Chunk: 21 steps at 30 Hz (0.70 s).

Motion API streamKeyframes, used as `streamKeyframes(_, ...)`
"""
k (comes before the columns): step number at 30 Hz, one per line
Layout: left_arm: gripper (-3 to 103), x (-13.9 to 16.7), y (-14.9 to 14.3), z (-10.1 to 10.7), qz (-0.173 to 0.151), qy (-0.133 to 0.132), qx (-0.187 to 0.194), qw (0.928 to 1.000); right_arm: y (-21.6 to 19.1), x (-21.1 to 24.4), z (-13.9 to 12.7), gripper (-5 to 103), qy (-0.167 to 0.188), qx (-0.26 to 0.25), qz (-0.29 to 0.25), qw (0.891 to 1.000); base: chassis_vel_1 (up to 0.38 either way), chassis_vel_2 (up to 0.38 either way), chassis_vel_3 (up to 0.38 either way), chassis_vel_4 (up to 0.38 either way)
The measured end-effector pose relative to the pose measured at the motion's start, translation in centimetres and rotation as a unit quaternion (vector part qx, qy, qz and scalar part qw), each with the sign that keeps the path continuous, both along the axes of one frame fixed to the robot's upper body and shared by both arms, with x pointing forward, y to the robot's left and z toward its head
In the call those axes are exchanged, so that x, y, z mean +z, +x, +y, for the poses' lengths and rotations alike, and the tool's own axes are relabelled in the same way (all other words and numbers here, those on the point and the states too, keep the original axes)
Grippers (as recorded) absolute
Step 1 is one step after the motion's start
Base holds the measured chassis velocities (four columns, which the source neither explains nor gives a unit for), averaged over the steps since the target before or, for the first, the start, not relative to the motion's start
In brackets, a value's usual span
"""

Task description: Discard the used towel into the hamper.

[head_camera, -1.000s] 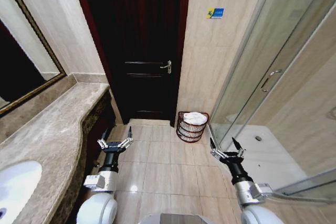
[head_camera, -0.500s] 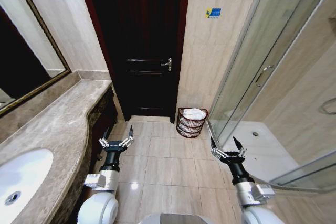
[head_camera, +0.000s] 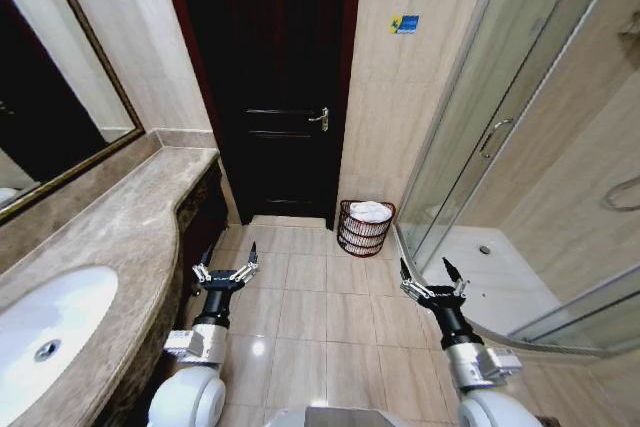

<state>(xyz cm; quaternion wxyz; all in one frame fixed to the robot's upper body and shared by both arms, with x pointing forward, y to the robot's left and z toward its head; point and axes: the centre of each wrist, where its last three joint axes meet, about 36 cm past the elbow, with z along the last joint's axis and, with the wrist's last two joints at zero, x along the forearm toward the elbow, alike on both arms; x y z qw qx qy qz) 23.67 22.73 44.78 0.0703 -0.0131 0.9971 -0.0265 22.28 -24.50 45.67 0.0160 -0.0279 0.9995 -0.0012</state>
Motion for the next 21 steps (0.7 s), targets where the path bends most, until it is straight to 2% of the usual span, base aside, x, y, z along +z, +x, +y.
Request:
streamKeyframes(10, 100, -0.34, 0.05, -0.02, -0.011, 0.001, 0.008, 0.9999, 0.07, 0.31, 0.77, 100, 0.004, -0.007, -0.011, 1.0, 0.073, -0.041, -0.044, 0.078)
streamKeyframes(21, 100, -0.58, 0.32, -0.83, -0.01, -0.009, -0.009, 0.9999, -0.4, 0.44, 0.76, 100, 0.004, -0.042, -0.012, 0.999, 0.0, 0.0, 0.0, 0.0)
